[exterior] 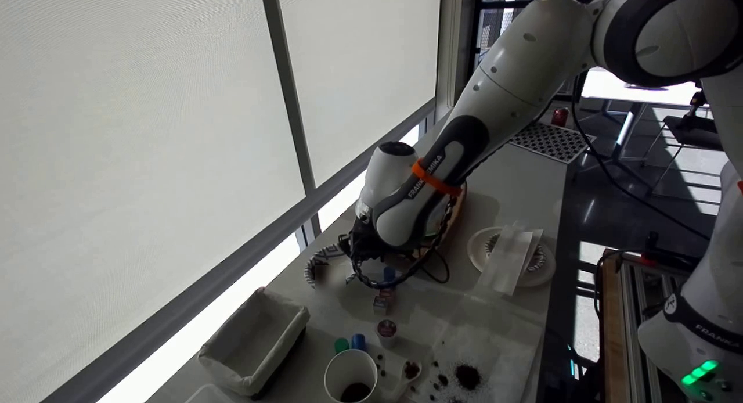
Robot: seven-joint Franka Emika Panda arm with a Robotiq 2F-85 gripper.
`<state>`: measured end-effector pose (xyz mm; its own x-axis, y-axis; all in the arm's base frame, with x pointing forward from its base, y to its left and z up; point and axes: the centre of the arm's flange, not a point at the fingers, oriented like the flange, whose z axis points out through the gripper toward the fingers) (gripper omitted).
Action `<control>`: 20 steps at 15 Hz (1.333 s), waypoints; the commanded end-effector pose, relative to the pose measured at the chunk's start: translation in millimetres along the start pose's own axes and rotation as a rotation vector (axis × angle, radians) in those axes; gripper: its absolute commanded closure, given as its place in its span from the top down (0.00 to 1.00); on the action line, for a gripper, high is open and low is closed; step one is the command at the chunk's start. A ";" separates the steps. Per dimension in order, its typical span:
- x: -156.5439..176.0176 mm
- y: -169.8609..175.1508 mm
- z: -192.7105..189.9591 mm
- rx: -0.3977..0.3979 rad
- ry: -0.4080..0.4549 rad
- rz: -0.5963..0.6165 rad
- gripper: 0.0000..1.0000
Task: Pour the contents from the bowl onto the white paper towel
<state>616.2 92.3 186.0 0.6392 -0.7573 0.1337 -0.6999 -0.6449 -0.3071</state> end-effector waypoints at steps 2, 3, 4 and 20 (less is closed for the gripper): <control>7.0 -16.9 22.1 -0.019 -0.022 0.019 0.01; 7.9 -17.6 22.4 -0.035 -0.021 0.020 0.31; 7.7 -16.9 22.8 -0.045 -0.023 0.020 0.32; -45.2 -30.2 -102.8 -0.091 -0.003 -0.237 1.00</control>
<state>606.4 125.3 255.4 0.7090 -0.6752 0.2036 -0.6264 -0.7355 -0.2582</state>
